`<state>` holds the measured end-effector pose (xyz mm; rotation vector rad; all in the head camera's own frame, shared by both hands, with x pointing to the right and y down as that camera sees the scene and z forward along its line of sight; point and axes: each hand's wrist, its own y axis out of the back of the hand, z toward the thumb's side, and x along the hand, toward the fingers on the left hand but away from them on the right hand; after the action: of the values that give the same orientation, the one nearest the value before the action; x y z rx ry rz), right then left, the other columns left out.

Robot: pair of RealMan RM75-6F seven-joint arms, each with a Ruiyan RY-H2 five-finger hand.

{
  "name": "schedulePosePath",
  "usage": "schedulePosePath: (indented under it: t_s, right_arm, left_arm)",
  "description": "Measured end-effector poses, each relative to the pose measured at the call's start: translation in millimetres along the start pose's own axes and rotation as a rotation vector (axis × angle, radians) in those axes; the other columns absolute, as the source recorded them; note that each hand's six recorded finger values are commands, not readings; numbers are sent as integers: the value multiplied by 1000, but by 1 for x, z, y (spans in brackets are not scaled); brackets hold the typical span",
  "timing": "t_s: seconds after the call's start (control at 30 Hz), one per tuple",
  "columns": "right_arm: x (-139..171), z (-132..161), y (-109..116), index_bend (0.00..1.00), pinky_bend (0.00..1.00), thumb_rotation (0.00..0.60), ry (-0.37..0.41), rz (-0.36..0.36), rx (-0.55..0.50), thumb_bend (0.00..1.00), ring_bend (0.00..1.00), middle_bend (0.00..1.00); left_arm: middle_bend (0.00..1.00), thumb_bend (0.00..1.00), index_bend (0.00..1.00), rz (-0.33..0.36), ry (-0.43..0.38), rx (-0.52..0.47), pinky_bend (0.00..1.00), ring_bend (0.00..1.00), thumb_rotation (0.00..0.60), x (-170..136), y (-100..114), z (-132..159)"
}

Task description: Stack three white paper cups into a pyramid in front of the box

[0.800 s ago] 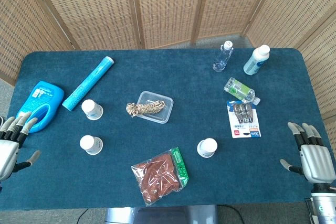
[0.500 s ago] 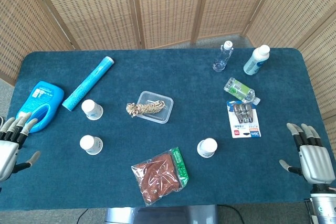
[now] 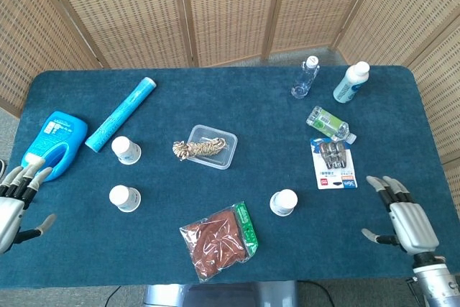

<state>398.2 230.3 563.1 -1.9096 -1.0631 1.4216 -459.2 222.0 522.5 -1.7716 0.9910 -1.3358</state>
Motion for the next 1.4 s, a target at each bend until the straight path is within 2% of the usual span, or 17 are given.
schedulePosePath:
  t_s: [0.23, 0.57, 0.73, 0.9, 1.03, 1.17, 1.3, 1.4]
  right_arm:
    - [-21, 27, -8, 0, 105, 600, 61, 62, 64, 0, 0, 0]
    - [-54, 69, -37, 0, 129, 600, 132, 148, 113, 0, 0, 0]
    - [-72, 91, -55, 0, 128, 600, 164, 202, 114, 0, 0, 0]
    - [-87, 100, -77, 5, 143, 600, 167, 261, 119, 0, 1, 0]
    - [-94, 106, -90, 21, 174, 600, 174, 280, 119, 1, 22, 12]
    - [-100, 112, -99, 46, 232, 600, 178, 283, 109, 54, 69, 67]
    - [-103, 119, -103, 112, 311, 600, 189, 259, 97, 165, 155, 169]
    - [-104, 123, -104, 153, 316, 600, 202, 234, 92, 254, 187, 205]
  left_arm:
    - [0, 346, 0, 4, -6, -29, 0, 0, 600, -2, 9, 2]
    - [0, 348, 0, 4, -3, -33, 0, 0, 600, -5, 11, 1]
    - [0, 348, 0, 2, -3, -26, 0, 0, 600, -5, 9, 1]
    - [0, 346, 0, 2, 7, -24, 0, 0, 600, -4, 9, -2]
    - [0, 346, 0, 3, 11, -22, 0, 0, 600, -3, 9, -3]
    - [0, 346, 0, 5, 13, -24, 0, 0, 600, -3, 10, -4]
    - [0, 347, 0, 6, 17, -26, 0, 0, 600, -4, 10, -5]
    - [0, 347, 0, 8, 18, -26, 0, 0, 600, -4, 11, -6]
